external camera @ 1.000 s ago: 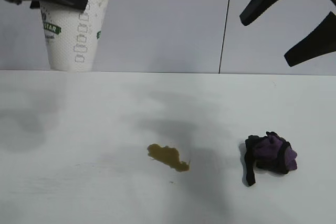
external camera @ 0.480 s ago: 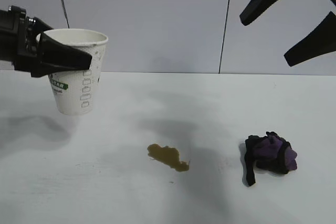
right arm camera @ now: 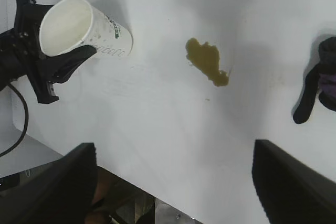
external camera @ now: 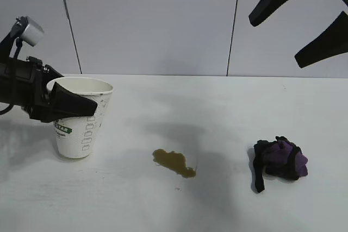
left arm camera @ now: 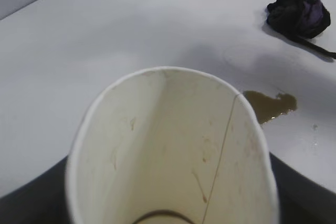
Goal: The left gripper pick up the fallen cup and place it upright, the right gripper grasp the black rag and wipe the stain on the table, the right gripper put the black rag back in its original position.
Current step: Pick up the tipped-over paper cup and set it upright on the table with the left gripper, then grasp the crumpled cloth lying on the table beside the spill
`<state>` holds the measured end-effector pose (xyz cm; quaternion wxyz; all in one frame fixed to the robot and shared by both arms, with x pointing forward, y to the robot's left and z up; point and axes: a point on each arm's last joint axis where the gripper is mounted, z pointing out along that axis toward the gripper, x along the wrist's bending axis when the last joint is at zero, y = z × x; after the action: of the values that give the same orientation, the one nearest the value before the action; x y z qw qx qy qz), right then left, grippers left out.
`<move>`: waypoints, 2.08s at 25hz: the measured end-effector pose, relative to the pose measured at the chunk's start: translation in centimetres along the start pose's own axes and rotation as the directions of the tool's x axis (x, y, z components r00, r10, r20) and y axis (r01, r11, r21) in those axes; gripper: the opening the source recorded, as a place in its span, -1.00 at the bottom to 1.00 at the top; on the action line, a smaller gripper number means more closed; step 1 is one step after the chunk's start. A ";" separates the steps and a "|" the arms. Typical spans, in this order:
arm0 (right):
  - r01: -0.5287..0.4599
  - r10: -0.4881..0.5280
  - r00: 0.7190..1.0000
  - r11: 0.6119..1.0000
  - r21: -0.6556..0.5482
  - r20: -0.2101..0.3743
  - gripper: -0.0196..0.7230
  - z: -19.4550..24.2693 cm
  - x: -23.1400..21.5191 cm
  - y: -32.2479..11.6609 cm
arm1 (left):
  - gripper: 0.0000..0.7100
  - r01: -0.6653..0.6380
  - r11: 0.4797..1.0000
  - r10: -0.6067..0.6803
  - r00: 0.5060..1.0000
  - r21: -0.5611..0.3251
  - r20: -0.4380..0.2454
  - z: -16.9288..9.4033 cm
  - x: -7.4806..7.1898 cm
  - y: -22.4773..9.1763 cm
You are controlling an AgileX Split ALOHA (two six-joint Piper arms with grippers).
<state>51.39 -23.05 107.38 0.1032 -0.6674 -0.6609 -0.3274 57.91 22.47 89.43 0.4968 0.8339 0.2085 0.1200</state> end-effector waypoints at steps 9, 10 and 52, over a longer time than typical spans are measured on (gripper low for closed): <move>0.002 -0.002 1.000 1.000 -0.009 0.004 0.57 0.0 0.0 0.1 | 0.41 -0.010 1.000 0.010 1.000 0.005 -0.009 0.0 0.2 0.1; 0.002 -0.002 1.000 1.000 -0.010 0.005 0.57 0.0 0.0 0.1 | 0.47 -0.010 1.000 0.010 1.000 0.005 -0.009 0.0 0.2 0.1; 0.004 -0.004 1.000 0.999 -0.032 0.010 0.57 0.0 -0.1 0.3 | 0.93 0.081 0.898 -0.080 0.997 0.433 -0.020 -3.2 -0.7 -0.5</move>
<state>51.68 -23.16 107.42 0.0884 -0.6693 -0.6573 -0.3349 55.87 24.85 90.51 0.3034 0.9139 0.2649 0.0508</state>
